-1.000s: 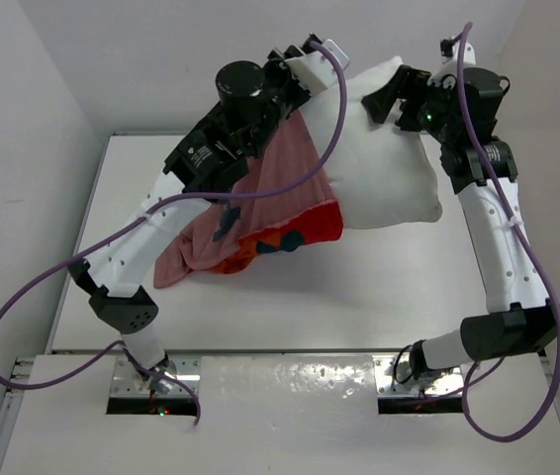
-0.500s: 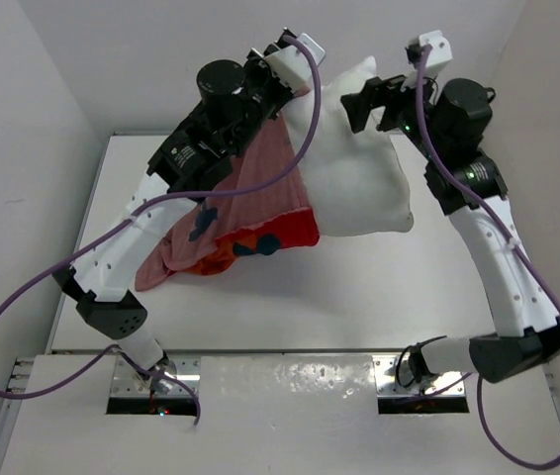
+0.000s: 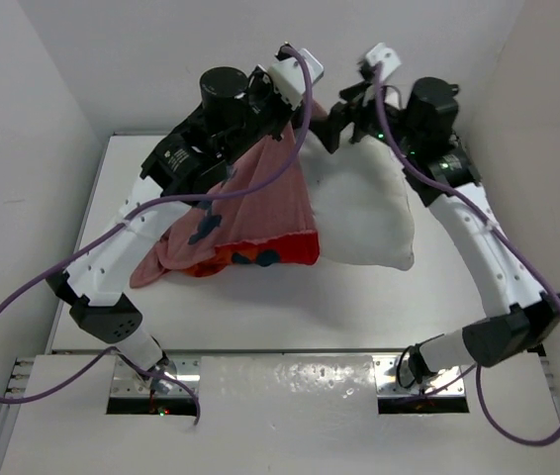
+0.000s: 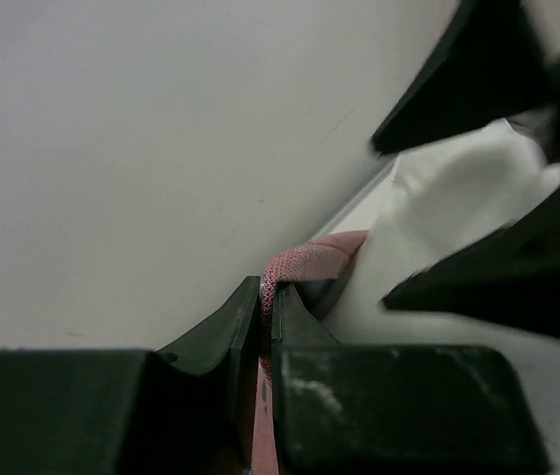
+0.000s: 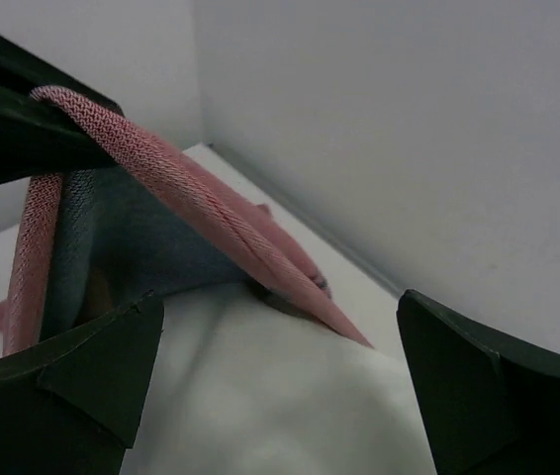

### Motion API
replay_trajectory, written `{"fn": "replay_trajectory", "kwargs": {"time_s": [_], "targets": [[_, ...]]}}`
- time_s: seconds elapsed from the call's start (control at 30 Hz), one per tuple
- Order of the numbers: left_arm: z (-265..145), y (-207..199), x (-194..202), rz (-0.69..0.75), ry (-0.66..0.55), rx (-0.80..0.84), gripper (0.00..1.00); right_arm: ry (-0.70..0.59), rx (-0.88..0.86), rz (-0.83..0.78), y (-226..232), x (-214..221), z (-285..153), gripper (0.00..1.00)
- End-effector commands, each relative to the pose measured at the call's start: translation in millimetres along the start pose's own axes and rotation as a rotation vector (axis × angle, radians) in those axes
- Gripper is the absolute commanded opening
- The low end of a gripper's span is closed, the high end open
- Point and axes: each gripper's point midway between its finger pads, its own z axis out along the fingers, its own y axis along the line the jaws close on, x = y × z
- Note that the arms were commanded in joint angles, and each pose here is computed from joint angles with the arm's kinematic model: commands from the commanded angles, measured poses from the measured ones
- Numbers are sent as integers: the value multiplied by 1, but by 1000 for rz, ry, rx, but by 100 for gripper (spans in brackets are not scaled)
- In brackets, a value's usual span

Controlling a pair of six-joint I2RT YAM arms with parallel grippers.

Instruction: Put the pillow into the pillowcase

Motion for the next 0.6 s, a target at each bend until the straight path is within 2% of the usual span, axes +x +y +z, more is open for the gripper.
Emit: {"fn": "replay_trajectory", "kwargs": {"time_s": [0.0, 0.23, 0.3, 0.43, 0.5, 0.53, 0.57], "targets": [[-32, 19, -56, -73, -179, -22, 0, -12, -98, -68, 27, 0, 27, 99], [-35, 10, -55, -72, -176, 20, 0, -23, -71, 57, 19, 14, 81, 98], [-34, 10, -56, -79, -181, 20, 0, -28, -77, 81, 21, 20, 90, 88], [-34, 9, -56, -90, -181, 29, 0, -40, -51, 196, 11, 26, 103, 27], [-36, 12, -54, -89, -177, 21, 0, -50, -17, 216, 2, 19, 98, 12], [-36, 16, -50, -90, -164, 7, 0, -52, 61, 231, -13, 20, 94, 4], [-38, 21, -50, -92, -166, -9, 0, -54, 99, 240, -20, 18, 90, 0]]}}
